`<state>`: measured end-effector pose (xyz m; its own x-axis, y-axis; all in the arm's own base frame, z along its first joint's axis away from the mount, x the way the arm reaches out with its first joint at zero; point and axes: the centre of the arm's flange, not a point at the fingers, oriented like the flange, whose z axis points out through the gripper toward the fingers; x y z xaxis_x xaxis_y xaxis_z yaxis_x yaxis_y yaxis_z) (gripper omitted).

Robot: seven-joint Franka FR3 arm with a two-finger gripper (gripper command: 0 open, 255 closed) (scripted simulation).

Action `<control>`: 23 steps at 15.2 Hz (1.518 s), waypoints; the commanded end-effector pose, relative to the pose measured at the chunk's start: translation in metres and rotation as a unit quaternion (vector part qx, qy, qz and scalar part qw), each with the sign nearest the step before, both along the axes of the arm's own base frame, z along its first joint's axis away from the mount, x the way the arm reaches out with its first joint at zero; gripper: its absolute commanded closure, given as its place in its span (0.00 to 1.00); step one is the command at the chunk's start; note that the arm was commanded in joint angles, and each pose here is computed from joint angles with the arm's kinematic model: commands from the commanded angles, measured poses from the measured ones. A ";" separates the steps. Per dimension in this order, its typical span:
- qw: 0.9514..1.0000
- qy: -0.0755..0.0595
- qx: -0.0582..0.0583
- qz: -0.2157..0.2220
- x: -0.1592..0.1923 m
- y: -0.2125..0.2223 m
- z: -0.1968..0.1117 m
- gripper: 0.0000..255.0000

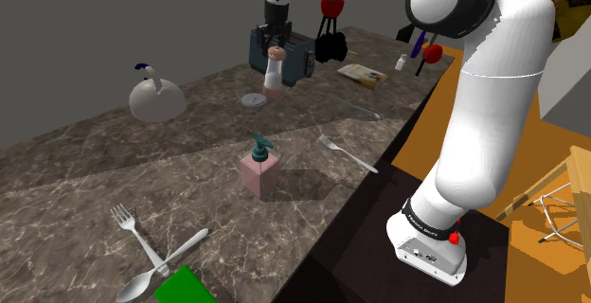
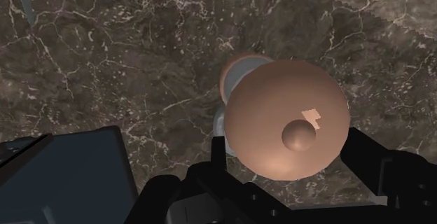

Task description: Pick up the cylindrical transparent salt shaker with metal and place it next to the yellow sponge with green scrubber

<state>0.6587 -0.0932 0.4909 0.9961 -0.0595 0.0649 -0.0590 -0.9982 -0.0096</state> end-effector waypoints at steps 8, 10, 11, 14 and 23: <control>1.000 0.000 0.000 0.000 0.000 0.000 0.047 1.00; 1.000 0.000 0.000 0.000 0.000 0.000 0.058 1.00; 1.000 0.000 0.000 0.000 0.000 0.000 0.063 1.00; 1.000 0.000 0.000 0.000 0.000 0.000 0.079 1.00; 1.000 0.000 0.000 0.000 0.000 0.000 0.127 1.00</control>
<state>0.6592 -0.0941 0.6119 0.9961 -0.0595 0.0648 -0.0590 -0.9982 -0.0097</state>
